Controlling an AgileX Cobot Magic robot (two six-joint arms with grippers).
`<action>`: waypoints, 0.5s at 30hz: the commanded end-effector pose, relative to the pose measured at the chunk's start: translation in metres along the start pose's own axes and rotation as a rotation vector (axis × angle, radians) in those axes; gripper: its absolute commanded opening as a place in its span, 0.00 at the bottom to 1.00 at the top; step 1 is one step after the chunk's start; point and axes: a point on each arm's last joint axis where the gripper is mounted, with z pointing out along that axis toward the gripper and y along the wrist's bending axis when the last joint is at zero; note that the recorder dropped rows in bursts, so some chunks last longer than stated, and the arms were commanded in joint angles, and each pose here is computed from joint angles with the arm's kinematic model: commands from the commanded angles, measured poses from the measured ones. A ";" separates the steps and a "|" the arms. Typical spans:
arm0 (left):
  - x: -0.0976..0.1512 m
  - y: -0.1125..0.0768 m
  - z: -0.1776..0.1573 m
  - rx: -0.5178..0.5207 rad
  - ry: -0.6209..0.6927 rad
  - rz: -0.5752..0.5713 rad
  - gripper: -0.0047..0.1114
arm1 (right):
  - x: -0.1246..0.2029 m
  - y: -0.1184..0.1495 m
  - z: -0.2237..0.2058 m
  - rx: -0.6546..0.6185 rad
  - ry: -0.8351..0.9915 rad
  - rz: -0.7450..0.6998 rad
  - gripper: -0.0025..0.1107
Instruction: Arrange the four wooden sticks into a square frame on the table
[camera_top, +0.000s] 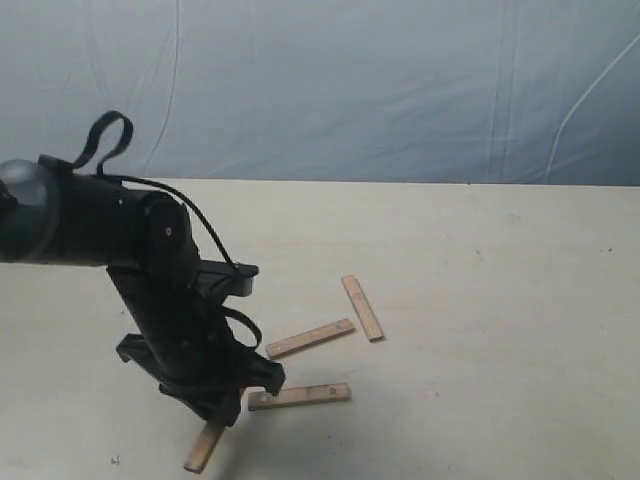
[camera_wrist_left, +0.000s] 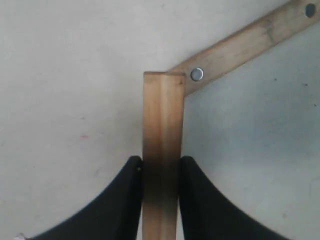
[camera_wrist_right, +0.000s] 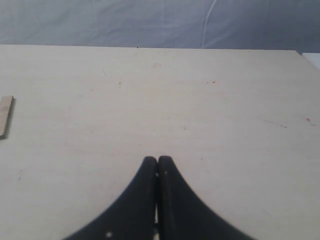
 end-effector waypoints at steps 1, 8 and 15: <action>0.005 -0.023 0.013 -0.010 -0.111 -0.084 0.04 | -0.001 -0.001 -0.001 0.011 -0.020 -0.004 0.01; 0.007 -0.042 0.019 -0.046 -0.219 -0.210 0.04 | -0.002 -0.001 -0.001 0.011 -0.021 -0.004 0.01; 0.010 -0.045 0.020 -0.088 -0.224 -0.283 0.04 | -0.002 -0.001 -0.001 0.011 -0.021 -0.004 0.01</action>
